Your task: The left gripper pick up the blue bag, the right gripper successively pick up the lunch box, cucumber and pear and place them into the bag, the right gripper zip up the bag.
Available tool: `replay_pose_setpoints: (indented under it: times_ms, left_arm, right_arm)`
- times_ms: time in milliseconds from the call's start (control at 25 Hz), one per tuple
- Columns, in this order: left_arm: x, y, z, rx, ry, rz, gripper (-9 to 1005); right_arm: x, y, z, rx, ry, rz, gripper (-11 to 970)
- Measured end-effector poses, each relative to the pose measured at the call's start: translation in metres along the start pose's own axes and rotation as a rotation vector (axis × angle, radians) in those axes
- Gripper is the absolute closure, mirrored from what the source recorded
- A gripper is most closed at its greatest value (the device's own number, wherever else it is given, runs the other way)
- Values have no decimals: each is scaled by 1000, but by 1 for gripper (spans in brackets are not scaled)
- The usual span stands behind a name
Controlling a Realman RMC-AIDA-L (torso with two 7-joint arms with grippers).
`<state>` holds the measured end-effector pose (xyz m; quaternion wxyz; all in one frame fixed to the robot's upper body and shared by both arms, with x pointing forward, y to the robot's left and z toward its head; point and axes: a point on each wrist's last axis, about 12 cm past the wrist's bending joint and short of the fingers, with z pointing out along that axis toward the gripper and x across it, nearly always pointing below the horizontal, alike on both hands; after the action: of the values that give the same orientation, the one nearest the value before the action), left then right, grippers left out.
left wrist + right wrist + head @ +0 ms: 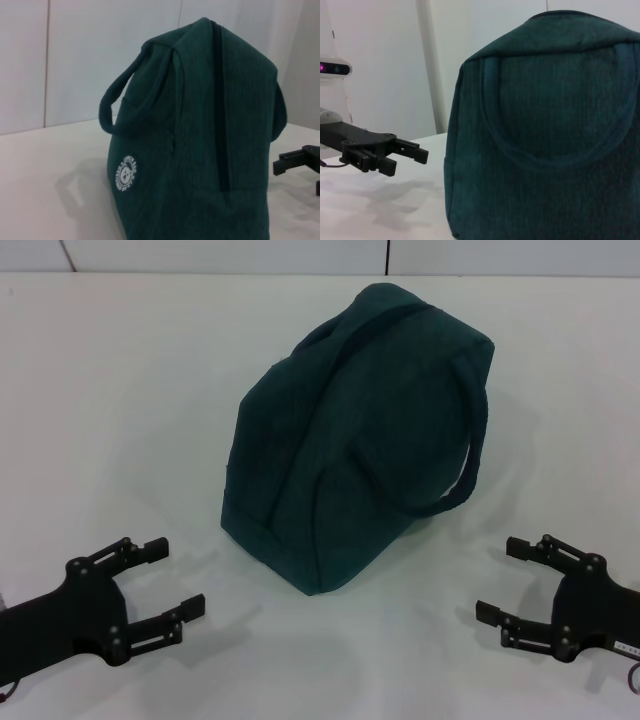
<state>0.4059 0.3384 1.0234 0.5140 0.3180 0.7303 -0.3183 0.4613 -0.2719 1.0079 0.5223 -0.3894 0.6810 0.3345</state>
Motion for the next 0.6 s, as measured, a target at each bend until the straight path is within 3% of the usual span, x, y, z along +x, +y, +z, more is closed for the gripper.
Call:
replay_pose_setpoints:
  times_ms: [600]
  left_arm:
    - [-6,-2,-2,16,-47,2,164]
  right_arm:
    - [-1,3,2,-8,-15,1,89]
